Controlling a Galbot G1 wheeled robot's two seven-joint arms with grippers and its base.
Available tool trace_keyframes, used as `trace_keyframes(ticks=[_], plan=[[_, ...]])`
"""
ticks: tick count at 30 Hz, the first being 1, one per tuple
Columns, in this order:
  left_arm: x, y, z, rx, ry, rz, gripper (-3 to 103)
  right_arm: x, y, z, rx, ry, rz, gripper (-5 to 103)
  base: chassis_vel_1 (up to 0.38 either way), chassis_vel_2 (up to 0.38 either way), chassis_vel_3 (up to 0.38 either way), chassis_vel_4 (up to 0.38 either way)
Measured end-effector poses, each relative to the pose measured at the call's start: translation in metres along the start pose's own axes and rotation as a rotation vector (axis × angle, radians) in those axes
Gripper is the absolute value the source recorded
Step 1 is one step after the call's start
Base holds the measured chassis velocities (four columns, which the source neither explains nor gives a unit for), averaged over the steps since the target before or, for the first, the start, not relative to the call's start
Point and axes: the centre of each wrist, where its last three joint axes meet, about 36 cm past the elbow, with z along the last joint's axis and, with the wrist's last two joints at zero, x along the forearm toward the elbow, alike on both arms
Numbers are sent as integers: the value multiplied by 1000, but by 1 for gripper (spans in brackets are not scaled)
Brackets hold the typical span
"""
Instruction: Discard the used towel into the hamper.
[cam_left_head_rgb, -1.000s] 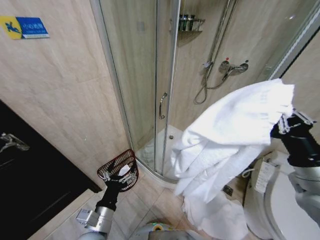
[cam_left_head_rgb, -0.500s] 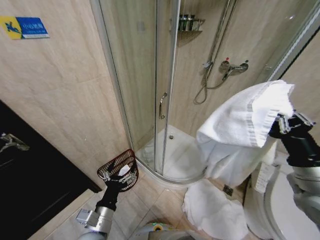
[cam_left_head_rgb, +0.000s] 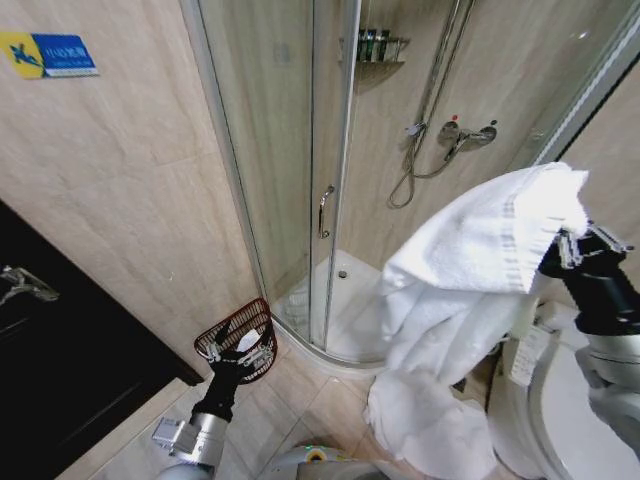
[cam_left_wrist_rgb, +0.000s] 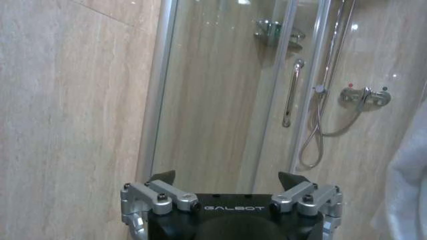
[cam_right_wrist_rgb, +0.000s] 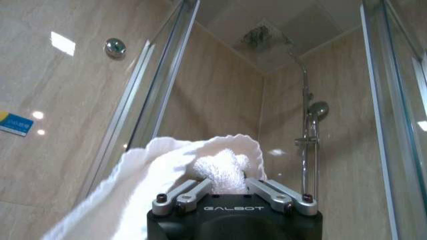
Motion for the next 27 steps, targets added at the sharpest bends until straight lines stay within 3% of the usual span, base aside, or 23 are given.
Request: trace_keyframes(ticks=[27], plan=[[0, 0, 0, 0, 0, 0, 100, 6, -8, -8, -6, 15, 45, 4, 6, 6, -5, -6]])
